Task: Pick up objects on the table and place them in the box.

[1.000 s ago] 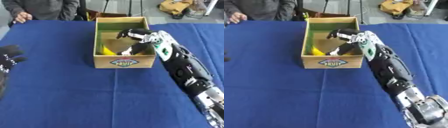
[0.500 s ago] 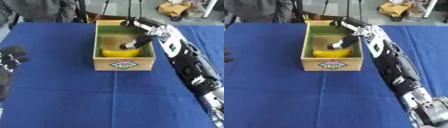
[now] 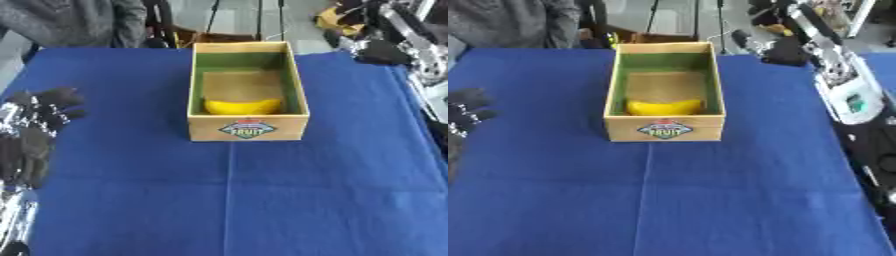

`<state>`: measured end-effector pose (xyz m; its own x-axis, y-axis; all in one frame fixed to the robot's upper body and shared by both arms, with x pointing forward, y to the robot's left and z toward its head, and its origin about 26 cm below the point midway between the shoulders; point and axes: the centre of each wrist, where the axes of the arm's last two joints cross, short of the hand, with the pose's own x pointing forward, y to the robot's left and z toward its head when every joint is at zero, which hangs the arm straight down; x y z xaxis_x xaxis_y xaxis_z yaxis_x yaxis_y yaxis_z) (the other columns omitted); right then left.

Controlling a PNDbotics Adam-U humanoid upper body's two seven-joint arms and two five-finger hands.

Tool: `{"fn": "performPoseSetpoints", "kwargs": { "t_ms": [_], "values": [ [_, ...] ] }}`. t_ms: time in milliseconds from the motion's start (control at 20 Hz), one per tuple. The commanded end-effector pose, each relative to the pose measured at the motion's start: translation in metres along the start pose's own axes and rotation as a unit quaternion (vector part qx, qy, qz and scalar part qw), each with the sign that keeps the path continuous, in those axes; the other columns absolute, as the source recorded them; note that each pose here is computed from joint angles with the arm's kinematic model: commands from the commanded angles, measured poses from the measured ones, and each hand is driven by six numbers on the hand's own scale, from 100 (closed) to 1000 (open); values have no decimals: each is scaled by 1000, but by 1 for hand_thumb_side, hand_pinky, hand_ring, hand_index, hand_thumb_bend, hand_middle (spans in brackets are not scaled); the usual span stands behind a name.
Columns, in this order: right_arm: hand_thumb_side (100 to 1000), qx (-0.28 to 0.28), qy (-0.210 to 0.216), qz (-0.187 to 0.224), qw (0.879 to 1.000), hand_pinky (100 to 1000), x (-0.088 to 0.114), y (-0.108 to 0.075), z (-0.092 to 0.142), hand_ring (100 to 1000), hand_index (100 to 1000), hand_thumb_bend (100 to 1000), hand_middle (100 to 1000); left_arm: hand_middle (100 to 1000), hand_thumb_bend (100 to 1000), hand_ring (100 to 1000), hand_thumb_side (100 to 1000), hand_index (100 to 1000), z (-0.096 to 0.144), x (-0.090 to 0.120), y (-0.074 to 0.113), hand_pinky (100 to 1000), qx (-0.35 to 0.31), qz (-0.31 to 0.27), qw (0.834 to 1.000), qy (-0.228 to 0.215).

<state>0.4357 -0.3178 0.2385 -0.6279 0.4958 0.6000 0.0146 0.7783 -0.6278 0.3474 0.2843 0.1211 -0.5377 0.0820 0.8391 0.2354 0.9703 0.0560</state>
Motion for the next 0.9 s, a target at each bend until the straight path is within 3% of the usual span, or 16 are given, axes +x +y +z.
{"fn": "performPoseSetpoints", "kwargs": {
  "t_ms": [50, 200, 350, 400, 450, 900],
  "values": [
    [526, -55, -24, -48, 997, 795, 21, -33, 14, 711, 851, 391, 719, 730, 469, 778, 988, 687, -1, 6, 10, 754, 13, -18, 1000, -6],
    [558, -99, -14, -109, 989, 783, 21, -35, 37, 700, 841, 343, 709, 730, 468, 779, 989, 687, 1, 5, 12, 753, 23, -20, 1000, -4],
    [607, -131, -6, -145, 981, 782, 22, -32, 57, 699, 840, 276, 710, 731, 468, 780, 990, 686, 3, 3, 14, 753, 31, -22, 999, 0],
    [682, -141, -3, -153, 978, 784, 22, -30, 62, 701, 833, 164, 712, 732, 468, 782, 990, 686, 4, 2, 15, 753, 33, -22, 999, 1],
    [713, -152, 1, -160, 975, 786, 22, -28, 68, 703, 824, 110, 714, 732, 468, 782, 991, 686, 5, 1, 15, 753, 36, -22, 999, 2],
    [765, -205, 30, -180, 962, 766, 20, -6, 100, 693, 831, 100, 719, 735, 465, 786, 992, 687, 8, 0, 15, 753, 42, -19, 999, 5]
  ]
}}
